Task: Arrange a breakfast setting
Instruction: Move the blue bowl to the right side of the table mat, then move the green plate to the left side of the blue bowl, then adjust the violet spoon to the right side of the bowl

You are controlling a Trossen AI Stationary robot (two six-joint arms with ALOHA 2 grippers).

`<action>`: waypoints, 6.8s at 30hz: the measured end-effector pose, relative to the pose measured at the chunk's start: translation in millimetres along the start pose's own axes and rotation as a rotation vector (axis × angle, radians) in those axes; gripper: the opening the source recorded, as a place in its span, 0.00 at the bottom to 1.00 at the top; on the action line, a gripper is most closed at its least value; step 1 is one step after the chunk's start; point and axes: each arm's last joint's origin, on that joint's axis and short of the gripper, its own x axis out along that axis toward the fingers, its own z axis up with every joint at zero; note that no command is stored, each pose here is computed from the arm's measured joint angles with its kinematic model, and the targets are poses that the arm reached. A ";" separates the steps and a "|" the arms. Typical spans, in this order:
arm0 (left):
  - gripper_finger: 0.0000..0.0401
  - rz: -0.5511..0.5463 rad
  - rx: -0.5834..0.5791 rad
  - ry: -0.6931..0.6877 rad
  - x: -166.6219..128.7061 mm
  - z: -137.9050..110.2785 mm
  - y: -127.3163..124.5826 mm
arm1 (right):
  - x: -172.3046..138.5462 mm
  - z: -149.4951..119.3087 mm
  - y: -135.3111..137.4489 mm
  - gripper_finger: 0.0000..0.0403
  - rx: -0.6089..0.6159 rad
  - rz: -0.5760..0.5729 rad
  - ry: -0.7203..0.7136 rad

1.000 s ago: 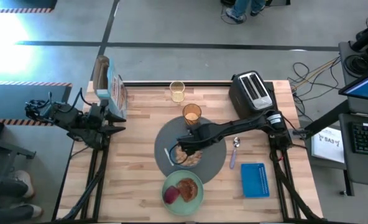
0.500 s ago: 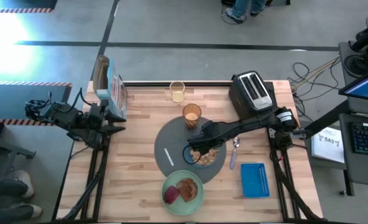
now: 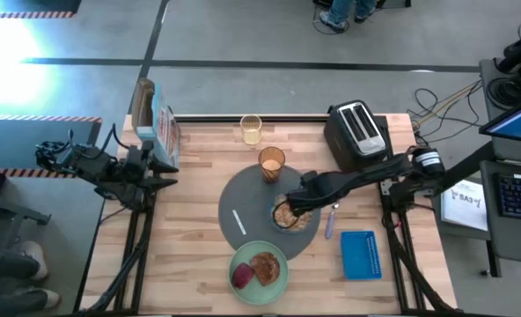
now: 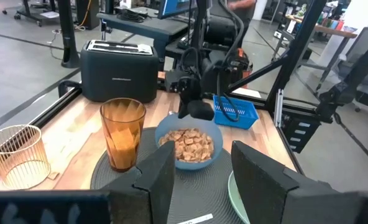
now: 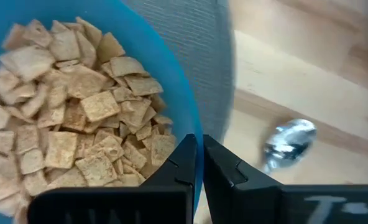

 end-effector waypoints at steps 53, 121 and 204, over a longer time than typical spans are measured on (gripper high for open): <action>0.35 -0.048 -0.339 0.504 168.5 -149.8 -78.9 | -88.8 -58.6 10.9 0.28 -0.317 0.260 -0.284; 0.00 0.181 -0.416 0.801 247.7 -163.2 -112.5 | -89.6 -74.2 4.5 0.26 -0.493 0.192 -0.297; 0.39 0.435 -0.108 0.586 198.3 -52.7 15.4 | -60.5 -102.8 -33.9 0.24 -0.085 -0.085 -0.161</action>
